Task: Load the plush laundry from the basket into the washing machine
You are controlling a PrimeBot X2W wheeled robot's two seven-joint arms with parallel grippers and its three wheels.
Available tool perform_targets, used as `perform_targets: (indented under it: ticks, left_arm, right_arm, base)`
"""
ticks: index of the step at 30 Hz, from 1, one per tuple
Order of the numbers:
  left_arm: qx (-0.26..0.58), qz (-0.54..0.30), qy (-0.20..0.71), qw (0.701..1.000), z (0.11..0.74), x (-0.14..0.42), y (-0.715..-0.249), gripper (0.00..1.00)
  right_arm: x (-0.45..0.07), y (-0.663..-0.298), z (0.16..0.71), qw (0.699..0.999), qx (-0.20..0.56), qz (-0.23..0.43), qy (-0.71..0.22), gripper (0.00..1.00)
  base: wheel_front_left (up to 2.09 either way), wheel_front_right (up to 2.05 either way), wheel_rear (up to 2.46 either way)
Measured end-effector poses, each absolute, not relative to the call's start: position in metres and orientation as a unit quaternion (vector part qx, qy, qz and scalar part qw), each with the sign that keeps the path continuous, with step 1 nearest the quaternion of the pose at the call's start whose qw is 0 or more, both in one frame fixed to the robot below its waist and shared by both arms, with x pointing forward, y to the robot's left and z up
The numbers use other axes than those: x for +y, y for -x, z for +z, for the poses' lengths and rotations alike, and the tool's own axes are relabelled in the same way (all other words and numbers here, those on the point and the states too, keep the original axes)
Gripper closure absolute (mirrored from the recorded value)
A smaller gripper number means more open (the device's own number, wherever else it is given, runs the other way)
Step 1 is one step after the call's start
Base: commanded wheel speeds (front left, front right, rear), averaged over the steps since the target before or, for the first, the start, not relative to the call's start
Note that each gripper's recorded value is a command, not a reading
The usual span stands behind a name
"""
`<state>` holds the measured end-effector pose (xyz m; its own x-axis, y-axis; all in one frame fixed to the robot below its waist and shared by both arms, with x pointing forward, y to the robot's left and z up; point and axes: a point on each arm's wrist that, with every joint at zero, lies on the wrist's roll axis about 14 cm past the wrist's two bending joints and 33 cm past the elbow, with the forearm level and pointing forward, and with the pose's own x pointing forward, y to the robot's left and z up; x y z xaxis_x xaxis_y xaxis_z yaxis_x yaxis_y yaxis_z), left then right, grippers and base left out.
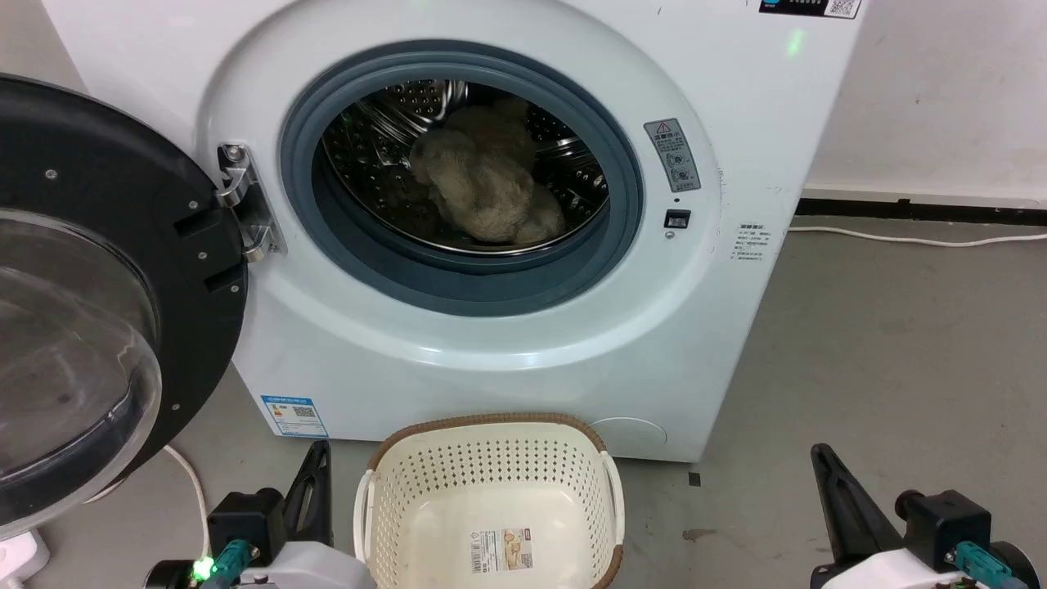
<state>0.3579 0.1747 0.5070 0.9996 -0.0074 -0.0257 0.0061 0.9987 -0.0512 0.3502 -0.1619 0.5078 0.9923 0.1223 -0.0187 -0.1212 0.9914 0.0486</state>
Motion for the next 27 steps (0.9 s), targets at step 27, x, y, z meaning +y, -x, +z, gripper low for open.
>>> perform_targets:
  ticks: [27]
  left_arm:
    - [0.008, -0.001, 0.005, 1.000, 0.5160, 0.1763, -0.3647, 1.00]
  right_arm:
    - [-0.1608, -0.3587, 0.5138, 0.998, 0.011, 0.064, -0.004, 1.00]
  base:
    - [0.00, 0.00, 0.00]
